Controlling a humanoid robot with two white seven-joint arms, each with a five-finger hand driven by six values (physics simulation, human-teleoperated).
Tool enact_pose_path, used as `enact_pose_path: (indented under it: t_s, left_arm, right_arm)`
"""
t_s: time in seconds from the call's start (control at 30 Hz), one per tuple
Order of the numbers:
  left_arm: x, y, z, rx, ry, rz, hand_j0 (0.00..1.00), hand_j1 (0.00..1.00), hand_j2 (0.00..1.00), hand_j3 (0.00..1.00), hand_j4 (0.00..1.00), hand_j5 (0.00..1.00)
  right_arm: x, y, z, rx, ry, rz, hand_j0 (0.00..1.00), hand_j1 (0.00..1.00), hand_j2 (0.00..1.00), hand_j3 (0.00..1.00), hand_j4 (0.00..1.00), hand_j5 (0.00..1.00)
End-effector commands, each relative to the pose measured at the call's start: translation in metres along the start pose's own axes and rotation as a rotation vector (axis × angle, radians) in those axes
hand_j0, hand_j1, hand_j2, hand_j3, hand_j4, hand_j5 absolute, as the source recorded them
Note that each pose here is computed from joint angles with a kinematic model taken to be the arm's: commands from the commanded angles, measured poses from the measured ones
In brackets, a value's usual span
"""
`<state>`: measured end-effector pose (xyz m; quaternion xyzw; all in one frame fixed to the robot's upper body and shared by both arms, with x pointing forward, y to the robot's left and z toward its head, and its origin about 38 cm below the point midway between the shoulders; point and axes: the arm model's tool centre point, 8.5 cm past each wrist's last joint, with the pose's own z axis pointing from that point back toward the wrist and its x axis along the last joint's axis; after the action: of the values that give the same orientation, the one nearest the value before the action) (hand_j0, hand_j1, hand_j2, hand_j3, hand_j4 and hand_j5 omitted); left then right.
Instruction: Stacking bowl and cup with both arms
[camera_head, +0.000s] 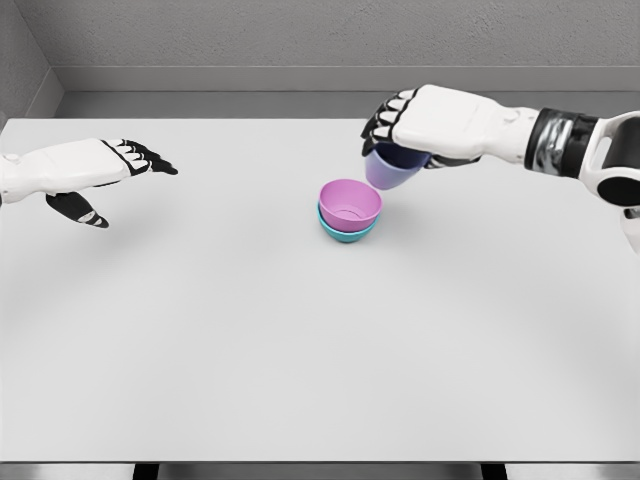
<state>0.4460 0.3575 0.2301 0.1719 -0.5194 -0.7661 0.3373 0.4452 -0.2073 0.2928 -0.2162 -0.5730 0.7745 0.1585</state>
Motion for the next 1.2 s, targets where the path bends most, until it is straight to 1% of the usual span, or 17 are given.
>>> enact_pose_path:
  t_s: [0.0,0.07,0.13,0.27,0.4,0.67,0.73,0.83,1.17]
  left_arm:
    - [0.000,0.001,0.001,0.004,0.001,0.004,1.00,1.00,1.00,1.00,1.00,1.00]
    - [0.000,0.001,0.001,0.004,0.001,0.004,1.00,1.00,1.00,1.00,1.00,1.00]
    - [-0.001,0.000,0.001,0.003,0.002,0.005,1.00,1.00,1.00,1.00,1.00,1.00]
    - [-0.001,0.000,0.001,0.003,0.002,0.005,1.00,1.00,1.00,1.00,1.00,1.00]
    - [-0.001,0.000,0.001,0.003,0.002,0.005,1.00,1.00,1.00,1.00,1.00,1.00]
    - [-0.001,0.000,0.001,0.003,0.002,0.005,1.00,1.00,1.00,1.00,1.00,1.00]
    - [0.000,0.000,0.000,0.004,0.001,0.006,1.00,1.00,1.00,1.00,1.00,1.00]
    - [-0.001,0.000,0.001,0.003,0.002,0.005,1.00,1.00,1.00,1.00,1.00,1.00]
    - [-0.001,0.000,0.001,0.003,0.003,0.004,1.00,1.00,1.00,1.00,1.00,1.00]
  right_arm:
    - [0.004,-0.002,-0.001,-0.005,-0.024,0.014,0.69,0.69,0.69,0.69,0.69,0.69]
    - [0.005,-0.002,-0.001,-0.006,-0.027,0.016,0.69,0.69,0.69,0.69,0.69,0.69]
    - [0.010,-0.003,-0.008,-0.016,-0.043,0.012,0.69,0.69,0.69,0.69,0.69,0.69]
    - [0.014,-0.003,-0.011,-0.020,-0.065,0.018,0.69,0.69,0.69,0.69,0.69,0.69]
    - [0.018,-0.001,-0.016,-0.016,-0.080,0.014,0.69,0.69,0.69,0.69,0.69,0.69]
    - [0.016,0.005,-0.017,-0.002,-0.076,0.002,0.69,0.69,0.69,0.69,0.69,0.69]
    - [0.016,0.009,-0.019,0.008,-0.076,-0.008,0.69,0.69,0.69,0.69,0.69,0.69]
    - [0.018,0.010,-0.023,0.009,-0.084,-0.012,0.69,0.69,0.69,0.69,0.69,0.69]
    - [0.013,0.018,-0.025,0.025,-0.075,-0.035,0.69,0.69,0.69,0.69,0.69,0.69]
